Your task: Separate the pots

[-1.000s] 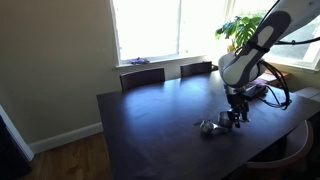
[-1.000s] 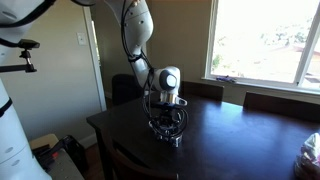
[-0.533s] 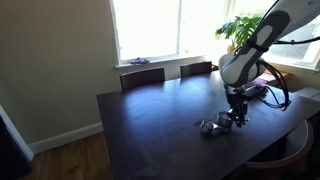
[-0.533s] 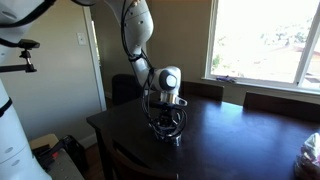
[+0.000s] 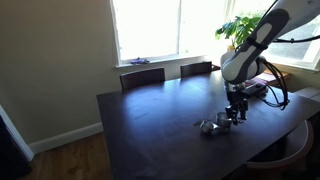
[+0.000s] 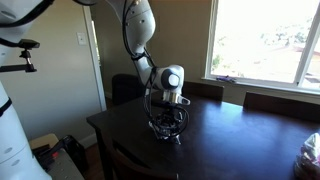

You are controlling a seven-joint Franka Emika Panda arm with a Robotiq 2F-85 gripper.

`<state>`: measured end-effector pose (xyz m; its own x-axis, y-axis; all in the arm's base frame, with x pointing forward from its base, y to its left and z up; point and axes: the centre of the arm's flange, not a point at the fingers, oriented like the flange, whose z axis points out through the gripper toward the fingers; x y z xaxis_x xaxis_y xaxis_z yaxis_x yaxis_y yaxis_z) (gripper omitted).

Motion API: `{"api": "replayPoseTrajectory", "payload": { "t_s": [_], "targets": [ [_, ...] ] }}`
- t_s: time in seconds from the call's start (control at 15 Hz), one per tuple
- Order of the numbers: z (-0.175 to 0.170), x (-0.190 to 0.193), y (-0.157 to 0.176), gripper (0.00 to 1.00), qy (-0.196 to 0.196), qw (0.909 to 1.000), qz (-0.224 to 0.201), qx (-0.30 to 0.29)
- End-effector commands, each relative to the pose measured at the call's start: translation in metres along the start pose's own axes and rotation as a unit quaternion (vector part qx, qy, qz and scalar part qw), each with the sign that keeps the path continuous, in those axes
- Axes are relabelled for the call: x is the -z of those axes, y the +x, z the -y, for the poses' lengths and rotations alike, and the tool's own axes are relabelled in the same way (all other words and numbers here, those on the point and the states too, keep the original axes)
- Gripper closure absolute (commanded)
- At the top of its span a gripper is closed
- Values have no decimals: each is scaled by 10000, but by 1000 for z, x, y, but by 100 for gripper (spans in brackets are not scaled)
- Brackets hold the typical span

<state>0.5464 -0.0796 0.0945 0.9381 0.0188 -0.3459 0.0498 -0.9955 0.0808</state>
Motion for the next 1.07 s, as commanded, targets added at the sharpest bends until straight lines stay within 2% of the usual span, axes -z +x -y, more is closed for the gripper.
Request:
{"api": "replayPoseTrajectory", "payload": {
  "t_s": [0.0, 0.33, 0.4, 0.47, 0.53, 0.6, 0.73, 1.0],
  "targets": [
    [-4, 11, -1, 1, 179, 9997, -160, -54],
    [3, 10, 3, 0, 207, 9997, -78, -54],
    [5, 9, 3, 6, 212, 9997, -89, -23],
    [7, 9, 4, 22, 215, 9997, -102, -11],
    [8, 8, 6, 30, 219, 9997, -105, -5],
    [8, 7, 8, 33, 226, 9997, -117, 4],
    [9, 6, 9, 47, 236, 9997, -106, 3],
    [9, 2, 13, 45, 245, 9996, -103, -3]
  ]
}}
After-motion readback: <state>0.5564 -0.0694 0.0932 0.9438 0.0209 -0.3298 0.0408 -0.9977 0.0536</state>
